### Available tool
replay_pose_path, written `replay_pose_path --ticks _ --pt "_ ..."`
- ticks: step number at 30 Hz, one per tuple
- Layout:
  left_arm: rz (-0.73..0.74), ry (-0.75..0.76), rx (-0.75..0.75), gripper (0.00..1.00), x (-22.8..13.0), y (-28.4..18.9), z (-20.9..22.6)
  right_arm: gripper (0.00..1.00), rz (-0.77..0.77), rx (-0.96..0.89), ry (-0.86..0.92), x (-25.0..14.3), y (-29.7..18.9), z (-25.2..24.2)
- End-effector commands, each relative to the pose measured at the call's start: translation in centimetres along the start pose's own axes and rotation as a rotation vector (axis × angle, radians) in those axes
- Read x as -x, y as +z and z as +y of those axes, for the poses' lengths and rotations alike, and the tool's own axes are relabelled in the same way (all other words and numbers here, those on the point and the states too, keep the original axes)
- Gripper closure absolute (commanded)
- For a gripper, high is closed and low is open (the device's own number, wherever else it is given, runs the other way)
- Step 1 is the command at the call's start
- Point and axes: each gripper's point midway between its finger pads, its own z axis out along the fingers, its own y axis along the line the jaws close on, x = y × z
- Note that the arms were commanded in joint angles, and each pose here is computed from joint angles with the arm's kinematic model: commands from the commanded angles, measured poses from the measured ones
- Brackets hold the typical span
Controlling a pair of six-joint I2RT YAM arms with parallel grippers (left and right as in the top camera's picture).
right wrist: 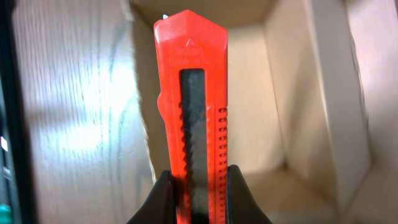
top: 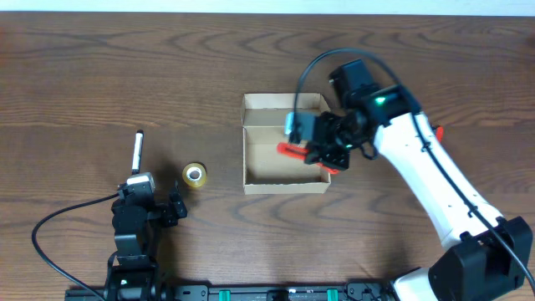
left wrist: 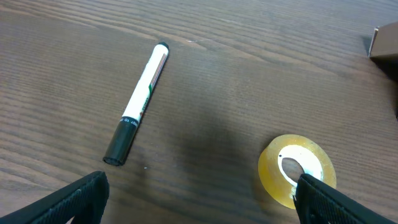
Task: Pack container
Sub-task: 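Carry the box cutter into the cardboard box and lower it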
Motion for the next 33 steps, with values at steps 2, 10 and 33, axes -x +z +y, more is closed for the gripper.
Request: replay_pose_path --ticks 2,10,33 --pt "0.060 -0.005 0.014 0.05 -1.8 0.1 0.4 0.99 -0.004 -0.023 -0.231 1.9 0.4 0.6" --pt "0.060 -0.005 0.014 0.05 -1.8 0.1 0.4 0.99 -0.056 -0.112 -0.289 3.9 0.5 -1.2" --pt "0.060 -0.005 0.014 0.05 -1.8 0.1 0.4 0.99 0.180 0.064 -0.186 -2.2 10.6 -3.3"
